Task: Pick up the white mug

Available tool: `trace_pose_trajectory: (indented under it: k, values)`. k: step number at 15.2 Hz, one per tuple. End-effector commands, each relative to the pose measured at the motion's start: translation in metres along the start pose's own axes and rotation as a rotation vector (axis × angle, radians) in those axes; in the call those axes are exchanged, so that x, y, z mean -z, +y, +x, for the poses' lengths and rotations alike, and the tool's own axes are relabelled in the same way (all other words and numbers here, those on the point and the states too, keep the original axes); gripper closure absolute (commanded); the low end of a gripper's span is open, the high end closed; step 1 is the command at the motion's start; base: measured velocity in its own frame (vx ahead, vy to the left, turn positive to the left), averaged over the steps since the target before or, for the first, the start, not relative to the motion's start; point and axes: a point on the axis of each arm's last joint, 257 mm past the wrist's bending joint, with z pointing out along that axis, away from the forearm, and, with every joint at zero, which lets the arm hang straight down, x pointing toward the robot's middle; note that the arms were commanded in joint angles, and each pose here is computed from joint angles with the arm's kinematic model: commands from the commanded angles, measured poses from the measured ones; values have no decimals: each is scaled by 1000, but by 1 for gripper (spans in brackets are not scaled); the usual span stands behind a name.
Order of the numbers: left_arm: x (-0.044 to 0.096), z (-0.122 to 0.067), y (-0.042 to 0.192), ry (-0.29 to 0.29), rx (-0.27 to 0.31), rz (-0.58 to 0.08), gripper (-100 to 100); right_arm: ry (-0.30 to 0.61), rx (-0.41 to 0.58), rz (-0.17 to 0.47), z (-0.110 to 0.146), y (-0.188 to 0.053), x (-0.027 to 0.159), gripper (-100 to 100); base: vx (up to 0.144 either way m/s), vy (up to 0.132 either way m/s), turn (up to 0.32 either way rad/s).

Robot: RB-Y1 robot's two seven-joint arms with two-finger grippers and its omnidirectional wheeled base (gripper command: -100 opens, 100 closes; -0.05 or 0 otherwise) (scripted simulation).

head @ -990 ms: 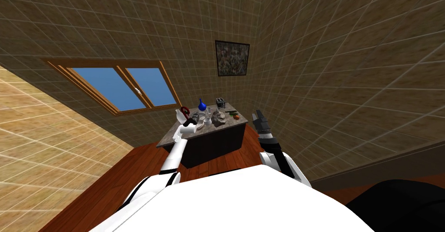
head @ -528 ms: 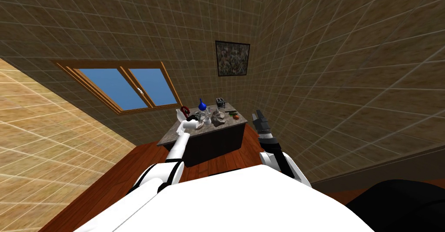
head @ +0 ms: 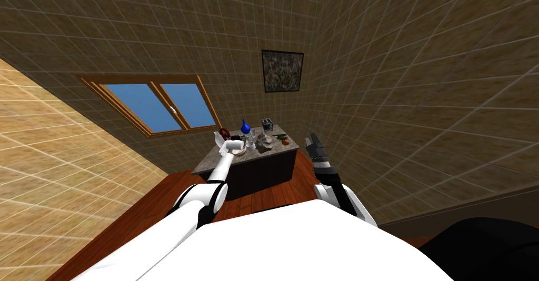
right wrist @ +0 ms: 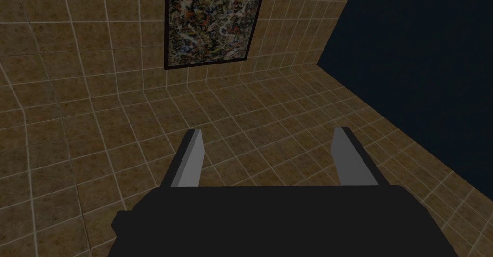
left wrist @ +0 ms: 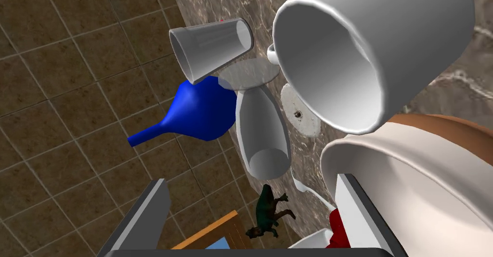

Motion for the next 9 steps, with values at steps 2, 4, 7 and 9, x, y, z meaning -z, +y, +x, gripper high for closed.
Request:
trace_pose_trajectory:
  k: [2, 4, 7, 9]
  values:
    - [-4, 11, 0, 23, 0, -71, -100, 0, 0, 0, 0, 0, 0, 0, 6, -28, 49]
    - [-5, 20, 1, 41, 1, -115, -100, 0, 0, 0, 0, 0, 0, 0, 10, -21, 37]
    - [-5, 31, 6, 61, -1, -183, -100, 0, 0, 0, 0, 0, 0, 0, 16, -18, 42]
    - [-6, 32, 19, 64, -3, -230, -100, 0, 0, 0, 0, 0, 0, 0, 20, -12, 36]
